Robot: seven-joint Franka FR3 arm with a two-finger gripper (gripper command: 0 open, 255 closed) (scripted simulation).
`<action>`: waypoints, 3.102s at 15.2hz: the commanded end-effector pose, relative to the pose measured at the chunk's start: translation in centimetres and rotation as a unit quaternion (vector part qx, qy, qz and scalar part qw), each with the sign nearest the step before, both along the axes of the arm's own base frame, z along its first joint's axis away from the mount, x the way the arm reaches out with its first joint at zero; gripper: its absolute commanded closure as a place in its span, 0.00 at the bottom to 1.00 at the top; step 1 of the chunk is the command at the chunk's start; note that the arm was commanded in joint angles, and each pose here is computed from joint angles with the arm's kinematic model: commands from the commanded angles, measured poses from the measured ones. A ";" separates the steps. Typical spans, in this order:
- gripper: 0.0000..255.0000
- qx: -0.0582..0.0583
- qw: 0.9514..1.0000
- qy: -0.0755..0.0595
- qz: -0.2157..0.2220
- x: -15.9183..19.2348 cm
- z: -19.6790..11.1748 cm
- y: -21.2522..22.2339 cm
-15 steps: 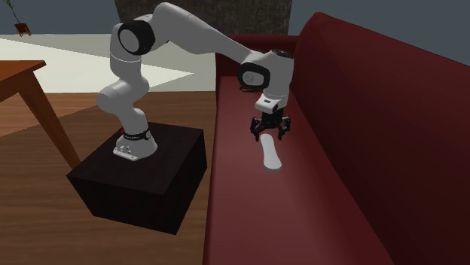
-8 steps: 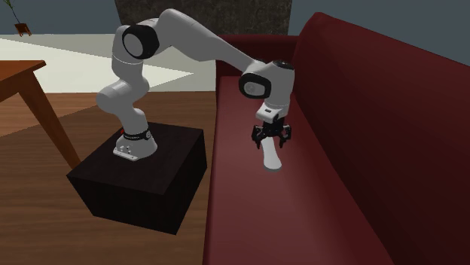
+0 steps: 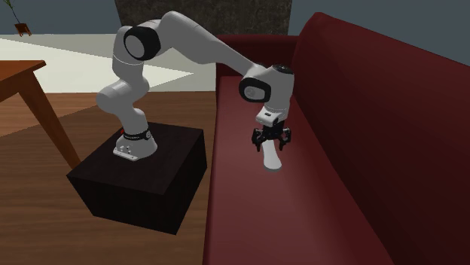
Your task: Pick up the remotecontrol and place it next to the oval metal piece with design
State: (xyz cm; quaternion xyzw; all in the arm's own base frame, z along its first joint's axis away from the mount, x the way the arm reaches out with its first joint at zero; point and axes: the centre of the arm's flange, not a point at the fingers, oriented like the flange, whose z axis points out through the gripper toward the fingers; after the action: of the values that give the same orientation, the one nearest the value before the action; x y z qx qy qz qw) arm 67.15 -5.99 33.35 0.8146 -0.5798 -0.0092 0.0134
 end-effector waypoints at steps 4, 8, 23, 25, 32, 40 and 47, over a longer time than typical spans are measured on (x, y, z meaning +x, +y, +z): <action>1.00 0.000 1.000 0.000 0.000 0.0 0.0 0.0; 1.00 0.000 1.000 0.000 0.000 0.0 0.0 0.0; 1.00 0.000 1.000 0.000 0.000 0.0 6.3 0.0; 1.00 0.000 1.000 0.000 0.000 0.0 7.4 0.0; 1.00 0.000 1.000 0.000 0.000 -1.1 9.0 3.8; 1.00 0.000 1.000 0.000 0.000 -4.1 9.1 13.9; 1.00 0.000 1.000 0.000 0.000 -6.8 9.2 22.8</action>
State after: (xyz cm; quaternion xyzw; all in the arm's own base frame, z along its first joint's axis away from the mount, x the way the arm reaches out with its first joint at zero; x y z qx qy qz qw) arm 60.86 15.28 42.61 0.8150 -0.5792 -0.0093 0.0134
